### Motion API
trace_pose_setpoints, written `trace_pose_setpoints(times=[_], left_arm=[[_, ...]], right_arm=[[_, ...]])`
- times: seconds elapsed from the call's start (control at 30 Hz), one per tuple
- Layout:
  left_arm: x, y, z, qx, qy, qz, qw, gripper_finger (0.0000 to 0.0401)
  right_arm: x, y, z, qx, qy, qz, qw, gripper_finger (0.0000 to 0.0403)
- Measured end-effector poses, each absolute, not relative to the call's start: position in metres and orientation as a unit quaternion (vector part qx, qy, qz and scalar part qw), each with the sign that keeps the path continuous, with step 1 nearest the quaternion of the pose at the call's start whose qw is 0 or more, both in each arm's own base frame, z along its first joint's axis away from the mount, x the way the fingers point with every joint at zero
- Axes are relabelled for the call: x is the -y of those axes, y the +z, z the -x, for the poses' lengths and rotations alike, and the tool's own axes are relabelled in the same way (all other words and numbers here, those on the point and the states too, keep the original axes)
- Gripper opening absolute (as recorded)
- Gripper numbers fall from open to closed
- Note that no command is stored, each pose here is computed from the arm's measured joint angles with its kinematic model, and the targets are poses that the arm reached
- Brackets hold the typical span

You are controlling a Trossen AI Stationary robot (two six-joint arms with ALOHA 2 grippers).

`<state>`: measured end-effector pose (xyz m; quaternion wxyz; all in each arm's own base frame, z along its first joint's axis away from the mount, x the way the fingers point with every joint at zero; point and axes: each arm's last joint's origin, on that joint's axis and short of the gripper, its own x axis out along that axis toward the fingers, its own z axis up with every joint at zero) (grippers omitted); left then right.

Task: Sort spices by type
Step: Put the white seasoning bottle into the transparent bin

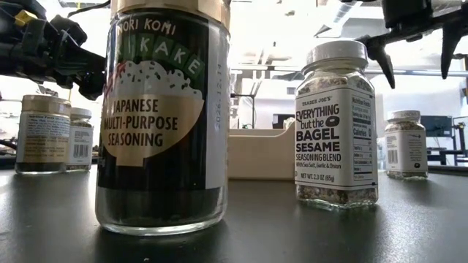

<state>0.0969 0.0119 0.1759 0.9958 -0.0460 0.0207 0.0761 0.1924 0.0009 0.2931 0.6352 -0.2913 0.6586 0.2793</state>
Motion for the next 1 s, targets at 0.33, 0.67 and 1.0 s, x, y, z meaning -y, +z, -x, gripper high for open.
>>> trace_pose_setpoints(times=[0.33,0.67,1.0], left_arm=[[-0.012,0.176,-0.097,-0.021,0.076,0.046,0.996,0.0334],[-0.012,0.176,-0.097,-0.020,0.076,0.046,0.996,0.0334],[-0.012,0.176,-0.097,-0.020,0.076,0.046,0.996,0.0334]], right_arm=[[-0.002,0.289,-0.197,-0.580,0.396,0.418,0.576,0.0320],[-0.006,0.252,-0.199,-0.565,0.412,0.488,0.522,0.0320],[-0.002,0.227,-0.200,-0.555,0.406,0.502,0.524,0.0320]])
